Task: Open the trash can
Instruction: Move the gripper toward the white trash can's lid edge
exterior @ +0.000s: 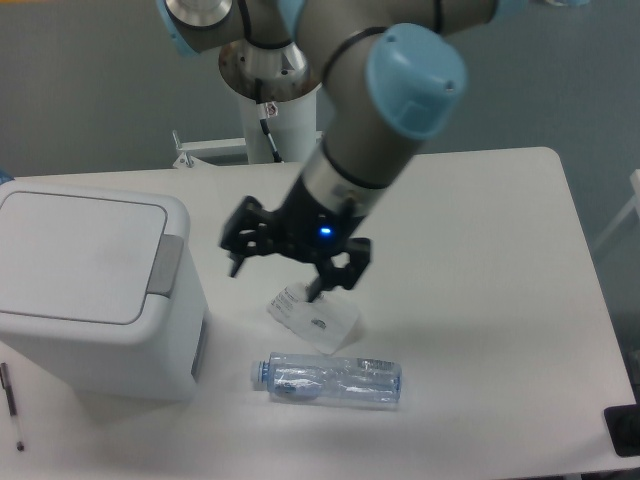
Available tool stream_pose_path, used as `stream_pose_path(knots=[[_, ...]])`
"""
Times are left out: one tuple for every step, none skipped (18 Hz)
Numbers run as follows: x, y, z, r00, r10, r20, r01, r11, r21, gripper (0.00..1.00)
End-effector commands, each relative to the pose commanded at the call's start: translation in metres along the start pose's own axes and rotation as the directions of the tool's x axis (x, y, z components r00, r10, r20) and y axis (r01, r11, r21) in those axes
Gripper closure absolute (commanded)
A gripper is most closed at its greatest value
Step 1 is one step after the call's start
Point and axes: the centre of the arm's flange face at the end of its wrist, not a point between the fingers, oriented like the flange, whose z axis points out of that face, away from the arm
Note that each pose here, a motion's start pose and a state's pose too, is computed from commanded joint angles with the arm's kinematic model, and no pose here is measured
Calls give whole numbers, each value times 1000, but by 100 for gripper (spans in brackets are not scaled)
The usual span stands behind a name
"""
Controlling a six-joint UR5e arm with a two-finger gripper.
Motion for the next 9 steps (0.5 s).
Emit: stream_pose_path(knots=[[3,0,2,1000,3,0,-3,1000,-2,0],[3,0,1,1000,1,2,-1,1000,0,0],[4,-1,1,1000,-5,4,5,1000,1,0],[3,-2,2,1000,-13,6,13,1000,1,0],[4,-3,2,1000,-9,9,9,1000,3,0],[7,-4,5,1000,0,10,0,1000,-4,0],[7,-5,6,1000,5,13,-5,1000,-2,0],[7,-6,6,1000,7,17,-7,1000,6,0],[7,-7,7,1000,9,21,-9,1000,12,0]])
